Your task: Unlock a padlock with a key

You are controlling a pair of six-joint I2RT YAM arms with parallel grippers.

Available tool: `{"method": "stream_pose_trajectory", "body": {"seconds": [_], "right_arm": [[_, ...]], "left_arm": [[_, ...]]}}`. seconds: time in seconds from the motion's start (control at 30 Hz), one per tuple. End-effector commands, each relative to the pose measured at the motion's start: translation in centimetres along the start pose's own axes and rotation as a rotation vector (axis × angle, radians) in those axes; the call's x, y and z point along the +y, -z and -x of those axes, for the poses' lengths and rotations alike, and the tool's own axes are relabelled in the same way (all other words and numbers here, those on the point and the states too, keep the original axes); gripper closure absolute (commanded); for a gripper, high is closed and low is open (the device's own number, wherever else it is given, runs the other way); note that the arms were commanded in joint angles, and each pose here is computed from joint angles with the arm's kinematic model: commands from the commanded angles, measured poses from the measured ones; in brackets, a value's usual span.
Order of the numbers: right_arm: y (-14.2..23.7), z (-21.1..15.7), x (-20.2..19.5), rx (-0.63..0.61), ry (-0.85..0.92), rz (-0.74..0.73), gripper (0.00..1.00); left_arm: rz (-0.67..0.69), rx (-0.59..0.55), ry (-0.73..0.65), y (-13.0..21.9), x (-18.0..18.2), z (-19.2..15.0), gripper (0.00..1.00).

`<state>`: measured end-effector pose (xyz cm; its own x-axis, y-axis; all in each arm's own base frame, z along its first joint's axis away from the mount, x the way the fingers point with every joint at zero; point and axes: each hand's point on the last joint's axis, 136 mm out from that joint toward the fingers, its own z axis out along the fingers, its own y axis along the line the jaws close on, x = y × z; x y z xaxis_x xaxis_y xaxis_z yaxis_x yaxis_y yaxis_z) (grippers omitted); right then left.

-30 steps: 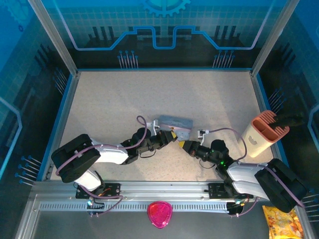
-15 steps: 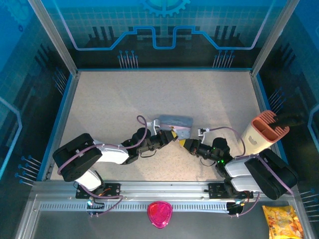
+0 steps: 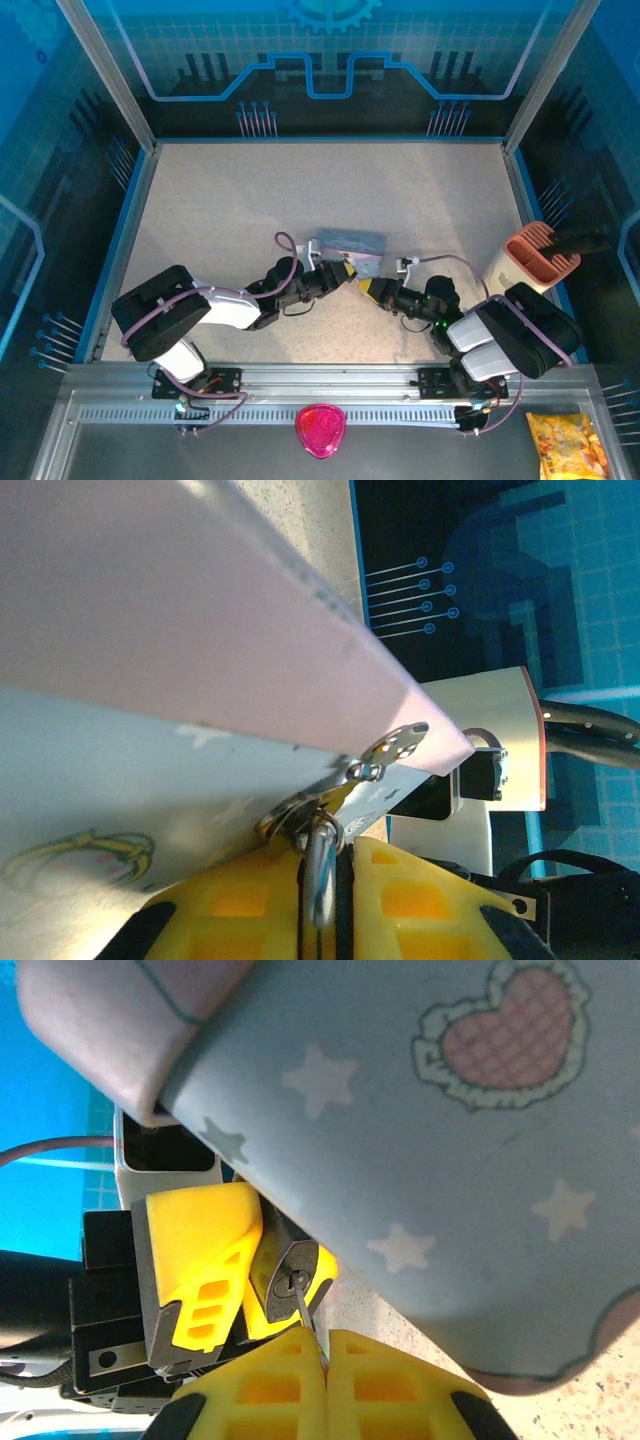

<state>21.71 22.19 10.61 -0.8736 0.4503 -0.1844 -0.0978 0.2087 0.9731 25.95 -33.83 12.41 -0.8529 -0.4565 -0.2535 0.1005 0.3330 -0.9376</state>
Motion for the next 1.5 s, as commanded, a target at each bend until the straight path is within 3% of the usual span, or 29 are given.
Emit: {"method": "stream_pose_trajectory", "body": {"seconds": [0.0,0.43,0.8,1.47], "right_arm": [[-0.8,3.1,3.3,-0.098,0.050,0.099,1.00],[-1.2,3.6,4.1,-0.096,0.076,0.118,1.00],[0.1,5.2,2.5,-0.138,0.076,0.059,1.00],[0.3,6.0,2.1,-0.171,0.048,0.028,1.00]], "left_arm": [[-0.360,0.203,-0.098,0.6,-9.9,-4.3,1.00],[-0.332,0.275,-0.135,0.0,-8.1,-5.9,1.00],[-0.296,0.303,-0.155,0.5,-6.5,-6.6,1.00],[-0.356,0.264,-0.142,0.5,-7.9,-6.1,1.00]]}}
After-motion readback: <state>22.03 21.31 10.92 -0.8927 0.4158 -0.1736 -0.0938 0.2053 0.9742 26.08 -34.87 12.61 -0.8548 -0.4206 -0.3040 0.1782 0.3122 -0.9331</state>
